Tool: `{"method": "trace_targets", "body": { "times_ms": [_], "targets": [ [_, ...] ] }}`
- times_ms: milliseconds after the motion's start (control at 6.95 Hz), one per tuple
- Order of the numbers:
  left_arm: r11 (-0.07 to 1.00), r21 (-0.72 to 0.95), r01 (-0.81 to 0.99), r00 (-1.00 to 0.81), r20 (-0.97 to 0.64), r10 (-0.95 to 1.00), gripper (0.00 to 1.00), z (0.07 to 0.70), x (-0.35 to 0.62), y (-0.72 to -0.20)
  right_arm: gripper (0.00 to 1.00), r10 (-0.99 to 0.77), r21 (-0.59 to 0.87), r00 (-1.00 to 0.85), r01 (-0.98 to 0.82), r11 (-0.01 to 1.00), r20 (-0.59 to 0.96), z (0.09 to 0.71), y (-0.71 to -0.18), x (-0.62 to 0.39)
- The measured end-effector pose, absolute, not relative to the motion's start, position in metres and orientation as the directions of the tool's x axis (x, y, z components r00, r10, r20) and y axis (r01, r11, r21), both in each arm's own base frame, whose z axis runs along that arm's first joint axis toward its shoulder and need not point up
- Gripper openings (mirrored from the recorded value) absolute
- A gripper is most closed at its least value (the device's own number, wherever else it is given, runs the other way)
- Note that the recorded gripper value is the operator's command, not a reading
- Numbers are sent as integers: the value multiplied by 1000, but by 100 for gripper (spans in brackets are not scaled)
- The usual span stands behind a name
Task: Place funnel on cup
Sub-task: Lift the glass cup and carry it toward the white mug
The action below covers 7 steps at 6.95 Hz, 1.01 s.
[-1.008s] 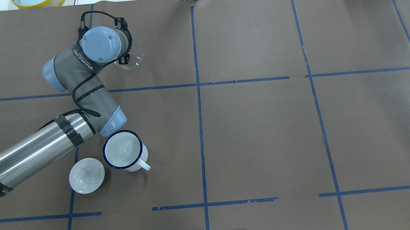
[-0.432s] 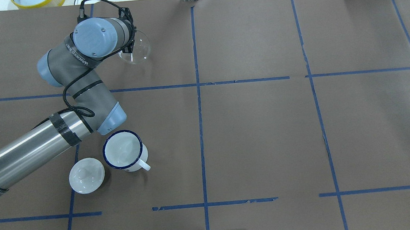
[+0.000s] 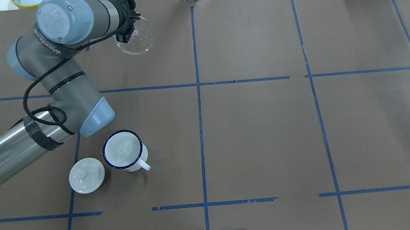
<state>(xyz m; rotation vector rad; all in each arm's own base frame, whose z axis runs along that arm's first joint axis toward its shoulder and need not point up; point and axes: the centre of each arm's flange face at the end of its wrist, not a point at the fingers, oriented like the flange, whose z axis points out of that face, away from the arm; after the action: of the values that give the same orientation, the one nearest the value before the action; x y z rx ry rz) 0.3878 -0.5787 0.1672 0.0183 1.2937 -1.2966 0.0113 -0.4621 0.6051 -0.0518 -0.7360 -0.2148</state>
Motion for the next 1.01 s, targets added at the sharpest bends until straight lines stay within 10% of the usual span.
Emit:
{"method": "trace_targets", "body": {
  "times_ms": [1008],
  "targets": [
    [901, -325, 286, 607, -666, -433, 0, 136, 384, -453, 100, -176, 28, 720, 212, 977, 671, 605, -462, 11]
  ]
}}
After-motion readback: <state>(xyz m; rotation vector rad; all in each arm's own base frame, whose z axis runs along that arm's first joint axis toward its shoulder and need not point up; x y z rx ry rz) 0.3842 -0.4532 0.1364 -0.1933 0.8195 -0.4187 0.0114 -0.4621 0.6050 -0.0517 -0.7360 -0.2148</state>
